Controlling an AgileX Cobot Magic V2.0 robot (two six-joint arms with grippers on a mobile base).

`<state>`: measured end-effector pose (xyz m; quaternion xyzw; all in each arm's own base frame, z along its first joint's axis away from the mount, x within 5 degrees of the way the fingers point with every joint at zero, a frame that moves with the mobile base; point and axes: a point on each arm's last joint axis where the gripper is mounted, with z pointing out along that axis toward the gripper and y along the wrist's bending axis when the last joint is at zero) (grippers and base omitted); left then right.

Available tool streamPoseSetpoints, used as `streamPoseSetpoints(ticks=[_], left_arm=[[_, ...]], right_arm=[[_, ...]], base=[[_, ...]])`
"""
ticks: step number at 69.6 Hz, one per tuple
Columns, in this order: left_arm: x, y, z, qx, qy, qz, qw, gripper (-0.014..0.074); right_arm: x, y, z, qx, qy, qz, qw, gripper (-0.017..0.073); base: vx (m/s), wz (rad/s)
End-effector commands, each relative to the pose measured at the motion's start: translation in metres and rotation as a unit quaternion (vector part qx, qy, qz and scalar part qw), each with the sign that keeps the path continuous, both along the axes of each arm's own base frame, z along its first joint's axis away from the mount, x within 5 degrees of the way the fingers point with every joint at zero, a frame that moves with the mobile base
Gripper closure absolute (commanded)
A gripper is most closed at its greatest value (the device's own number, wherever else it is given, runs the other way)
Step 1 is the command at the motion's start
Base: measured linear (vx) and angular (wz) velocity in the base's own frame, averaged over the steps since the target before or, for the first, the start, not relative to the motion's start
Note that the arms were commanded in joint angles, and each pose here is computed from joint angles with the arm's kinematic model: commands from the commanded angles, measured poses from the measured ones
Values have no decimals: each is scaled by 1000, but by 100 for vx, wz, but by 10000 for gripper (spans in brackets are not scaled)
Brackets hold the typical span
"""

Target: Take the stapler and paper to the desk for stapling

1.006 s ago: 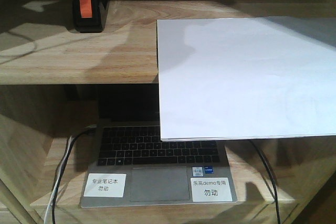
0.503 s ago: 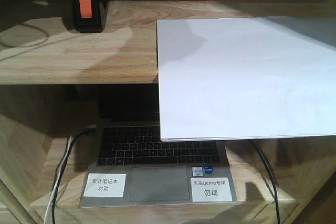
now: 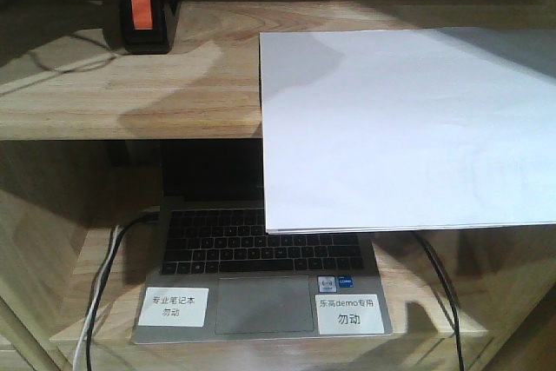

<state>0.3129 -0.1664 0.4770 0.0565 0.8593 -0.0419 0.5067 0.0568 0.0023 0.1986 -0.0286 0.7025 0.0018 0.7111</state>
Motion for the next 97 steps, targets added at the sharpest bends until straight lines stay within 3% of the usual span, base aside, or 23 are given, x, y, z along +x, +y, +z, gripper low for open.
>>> streamPoseSetpoints(ticks=[1,9,16,35,50,60,74,85,89,97], left_arm=[[-8,4,19,-17,-42,-3,999,122],[-6,3,16,-13,-33,0,999,135],[-6,6,15,-31,-24,18,999,198],[-7,10,16,-17,-23,34,999,603],[-18,15,33,-40,-64,18,997,601],[-33,19,44,-71,-68,5,995,600],[-54,29,51,-86,-94,-23,992,600],[-85,38,42,-105,-115,-78,985,600],[-101,44,42,-123,-130,-102,978,600],[-128,54,33,-130,-153,-141,969,600]], right_arm=[[-1,1,7,-3,-41,3,999,569],[-1,1,7,-3,-41,3,999,569],[-1,1,7,-3,-41,3,999,569],[-1,1,7,-3,-41,3,999,569],[-1,1,7,-3,-41,3,999,569],[-1,1,7,-3,-41,3,999,569],[-1,1,7,-3,-41,3,999,569],[-1,1,7,-3,-41,3,999,569],[-1,1,7,-3,-41,3,999,569],[-1,1,7,-3,-42,3,999,569]], base=[[0,0],[0,0],[0,0],[0,0],[0,0],[0,0],[0,0],[0,0],[0,0],[0,0]])
